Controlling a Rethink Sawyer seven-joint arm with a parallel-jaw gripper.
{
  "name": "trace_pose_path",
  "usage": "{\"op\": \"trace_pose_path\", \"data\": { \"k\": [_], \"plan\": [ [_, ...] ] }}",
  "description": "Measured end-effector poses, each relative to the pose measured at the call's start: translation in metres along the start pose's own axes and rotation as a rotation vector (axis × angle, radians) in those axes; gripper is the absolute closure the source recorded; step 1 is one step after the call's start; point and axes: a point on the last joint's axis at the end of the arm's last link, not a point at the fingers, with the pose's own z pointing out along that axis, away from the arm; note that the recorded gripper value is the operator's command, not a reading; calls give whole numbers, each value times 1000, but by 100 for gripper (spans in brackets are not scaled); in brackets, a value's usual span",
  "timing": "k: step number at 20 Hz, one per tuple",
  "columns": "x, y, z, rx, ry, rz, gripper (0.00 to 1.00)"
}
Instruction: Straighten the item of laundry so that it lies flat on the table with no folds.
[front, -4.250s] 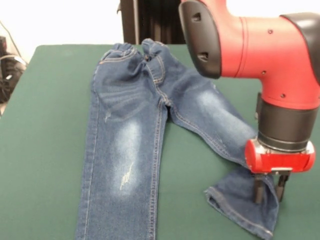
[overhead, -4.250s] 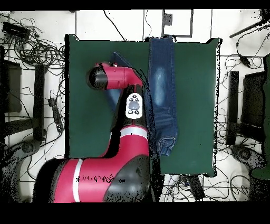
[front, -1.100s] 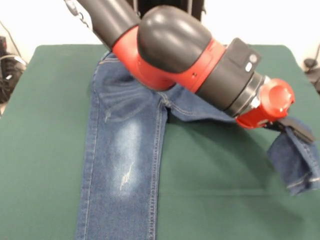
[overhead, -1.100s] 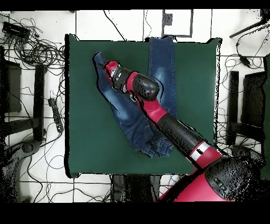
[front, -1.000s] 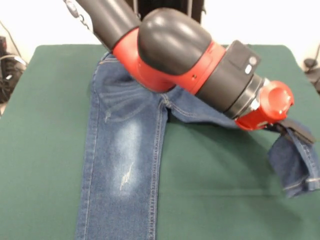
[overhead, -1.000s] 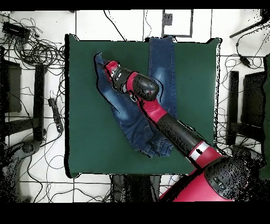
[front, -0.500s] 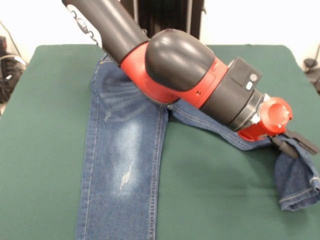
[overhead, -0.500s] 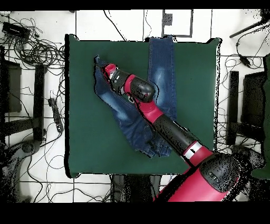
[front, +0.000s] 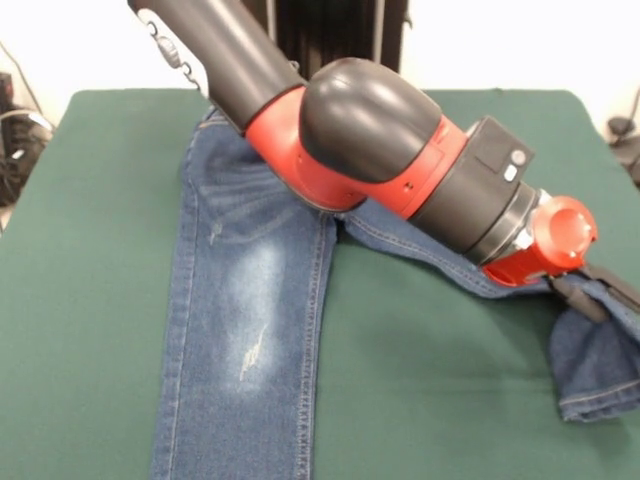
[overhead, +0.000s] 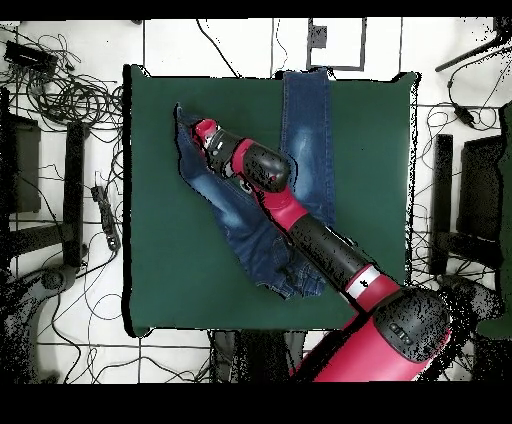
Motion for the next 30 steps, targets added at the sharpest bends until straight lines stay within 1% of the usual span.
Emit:
{"op": "trace_pose_path", "data": {
  "k": [2, 3, 7, 11, 20, 23, 26, 27, 30],
  "plan": [
    [0, 3, 4, 5, -6, -16, 0],
    [-1, 6, 7, 9, -12, -29, 100],
    [-3, 9, 9, 13, -20, -44, 100],
    [-8, 21, 12, 19, -39, -72, 100],
    [-25, 32, 7, 14, -72, -82, 100],
    [-32, 37, 5, 10, -62, -58, 100],
    [-40, 37, 6, 12, -35, -39, 100],
    [-45, 36, 5, 17, -13, -30, 100],
    [-51, 33, 5, 29, 19, -27, 100]
  ]
}}
